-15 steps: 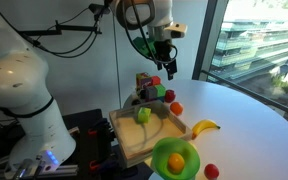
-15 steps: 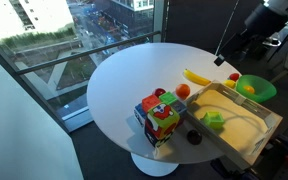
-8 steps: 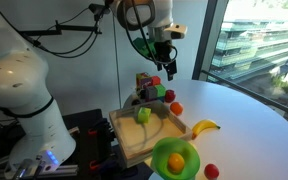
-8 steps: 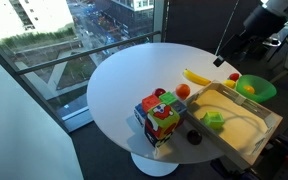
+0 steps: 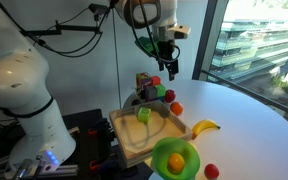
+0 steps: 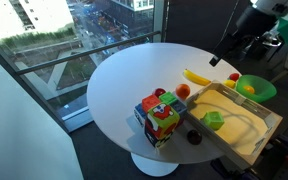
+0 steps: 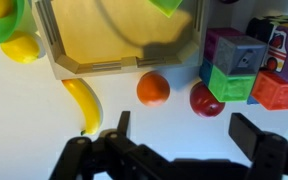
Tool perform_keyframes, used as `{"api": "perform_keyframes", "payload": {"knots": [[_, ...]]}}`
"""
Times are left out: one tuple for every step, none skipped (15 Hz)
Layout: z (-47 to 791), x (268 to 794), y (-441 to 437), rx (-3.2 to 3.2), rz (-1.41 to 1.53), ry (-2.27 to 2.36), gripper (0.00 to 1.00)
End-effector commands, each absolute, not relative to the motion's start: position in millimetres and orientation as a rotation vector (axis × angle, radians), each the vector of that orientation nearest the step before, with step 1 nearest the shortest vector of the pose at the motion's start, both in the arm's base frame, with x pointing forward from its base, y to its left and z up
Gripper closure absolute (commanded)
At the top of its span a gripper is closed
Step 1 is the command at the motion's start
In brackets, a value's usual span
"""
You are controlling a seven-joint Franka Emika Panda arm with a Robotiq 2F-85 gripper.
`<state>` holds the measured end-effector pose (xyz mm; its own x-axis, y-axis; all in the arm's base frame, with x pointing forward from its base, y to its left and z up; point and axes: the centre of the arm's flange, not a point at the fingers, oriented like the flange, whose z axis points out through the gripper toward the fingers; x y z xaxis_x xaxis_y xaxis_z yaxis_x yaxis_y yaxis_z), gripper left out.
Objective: Put the orange onto the bowl
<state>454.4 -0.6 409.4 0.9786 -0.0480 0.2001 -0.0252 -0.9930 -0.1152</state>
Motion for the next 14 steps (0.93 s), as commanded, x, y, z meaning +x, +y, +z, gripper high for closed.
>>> {"api": "perform_keyframes", "payload": {"knots": [[413.8,480.4,3.6,-3.06,-0.203,0.086,0.0],[412.0,485.9,4.9,-3.073,-0.165,0.087,0.0],[409.9,490.9,5.7,-3.084,-0.124,0.085,0.0],[407.5,496.3,6.8,-3.096,-0.085,0.081,0.0],[405.2,501.0,7.3,-3.105,-0.054,0.081,0.0],[402.2,506.2,8.1,-3.114,-0.009,0.076,0.0],[398.3,511.1,8.9,-3.122,0.029,0.075,0.0],[392.8,516.2,9.6,-3.13,0.07,0.072,0.0],[388.4,520.1,9.9,-3.138,0.1,0.067,0.0],[381.3,524.7,10.6,-3.149,0.13,0.068,0.0],[375.4,528.7,11.2,-3.156,0.155,0.071,0.0],[367.4,533.3,12.2,-3.167,0.175,0.077,0.0],[359.0,537.9,13.3,-3.176,0.188,0.085,0.0],[351.7,541.9,14.4,-3.183,0.2,0.093,0.0]]}}
